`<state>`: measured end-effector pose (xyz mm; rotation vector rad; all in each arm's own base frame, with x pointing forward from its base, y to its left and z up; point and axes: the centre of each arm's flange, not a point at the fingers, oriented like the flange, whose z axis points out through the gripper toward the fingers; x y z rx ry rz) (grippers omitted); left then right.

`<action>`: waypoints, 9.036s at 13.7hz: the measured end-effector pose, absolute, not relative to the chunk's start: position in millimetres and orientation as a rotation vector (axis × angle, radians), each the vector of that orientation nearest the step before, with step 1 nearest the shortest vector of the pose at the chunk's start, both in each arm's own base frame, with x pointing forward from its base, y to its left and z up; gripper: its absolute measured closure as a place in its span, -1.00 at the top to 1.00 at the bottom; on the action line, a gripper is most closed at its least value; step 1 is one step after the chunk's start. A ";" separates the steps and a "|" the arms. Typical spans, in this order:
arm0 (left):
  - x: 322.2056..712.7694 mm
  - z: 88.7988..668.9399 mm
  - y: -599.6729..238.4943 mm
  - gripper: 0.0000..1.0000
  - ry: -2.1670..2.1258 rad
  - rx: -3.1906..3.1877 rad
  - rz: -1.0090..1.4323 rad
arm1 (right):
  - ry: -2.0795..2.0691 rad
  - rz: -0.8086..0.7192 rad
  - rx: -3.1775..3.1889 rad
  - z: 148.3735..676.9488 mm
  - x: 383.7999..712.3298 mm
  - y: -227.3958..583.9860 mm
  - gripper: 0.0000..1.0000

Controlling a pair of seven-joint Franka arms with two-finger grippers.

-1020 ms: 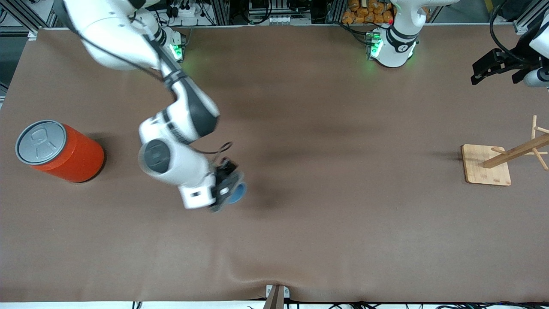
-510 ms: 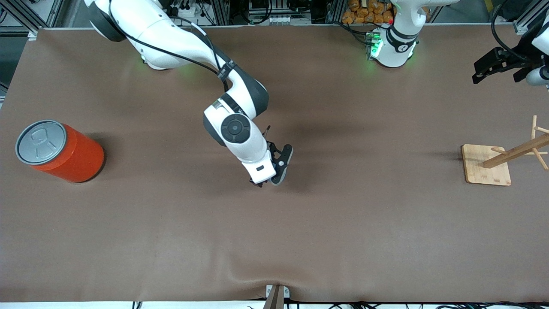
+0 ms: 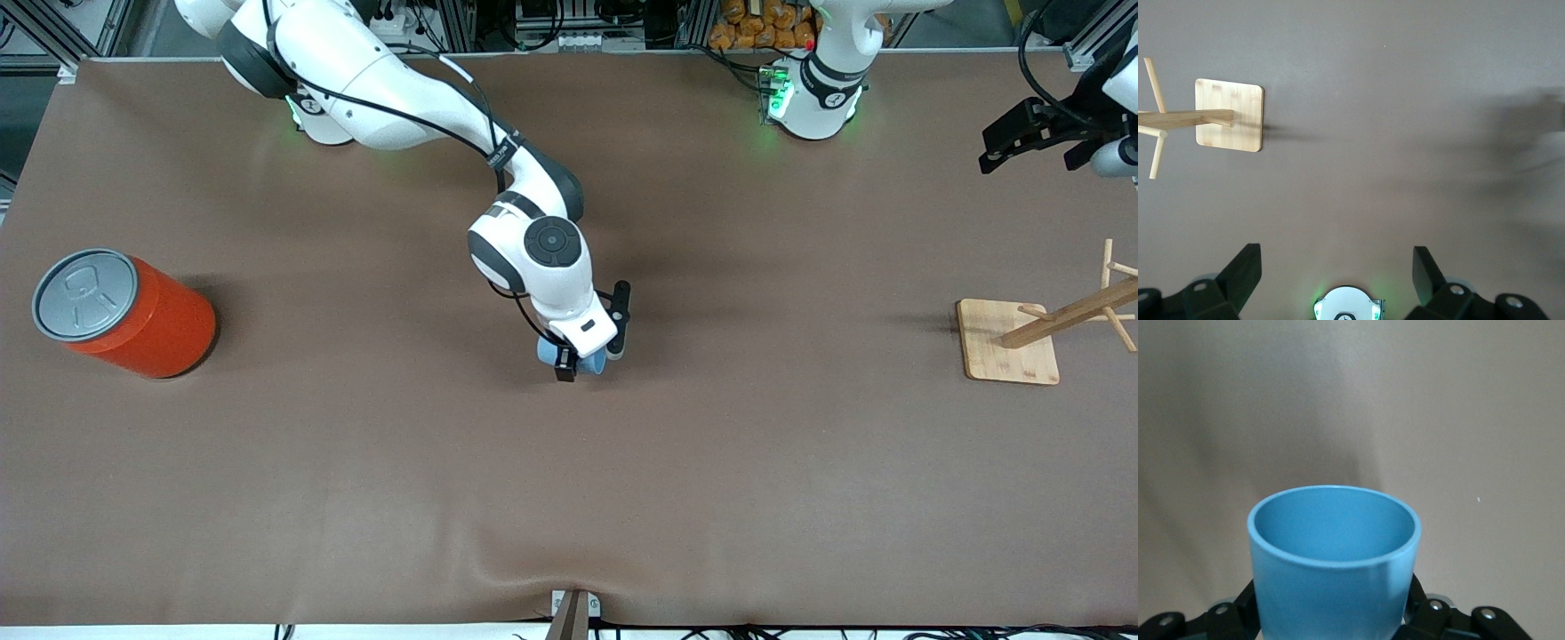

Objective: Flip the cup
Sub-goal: 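Hold the cup with the right gripper while the left gripper approaches, then grasp the cup base with the left gripper from the right gripper, then open the right gripper and withdraw it while the left gripper holds cup, then rotate the cup upright with the left gripper and lower it onto table, then open the left gripper and lift it away from the upright cup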

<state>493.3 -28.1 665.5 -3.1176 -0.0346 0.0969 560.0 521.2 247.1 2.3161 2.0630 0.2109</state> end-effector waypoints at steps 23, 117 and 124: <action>530.4 595.7 -113.5 1.00 0.182 -3.150 0.215 | 2.019 0.307 2.205 218.4 533.3 560.0 1.00; 583.7 530.6 -87.2 1.00 -0.359 -3.042 -0.099 | -0.219 -0.085 3.127 670.4 537.9 -32.1 1.00; 564.7 602.8 -77.1 1.00 -0.300 -3.063 -0.002 | -0.198 -0.077 3.129 673.0 537.7 -32.7 1.00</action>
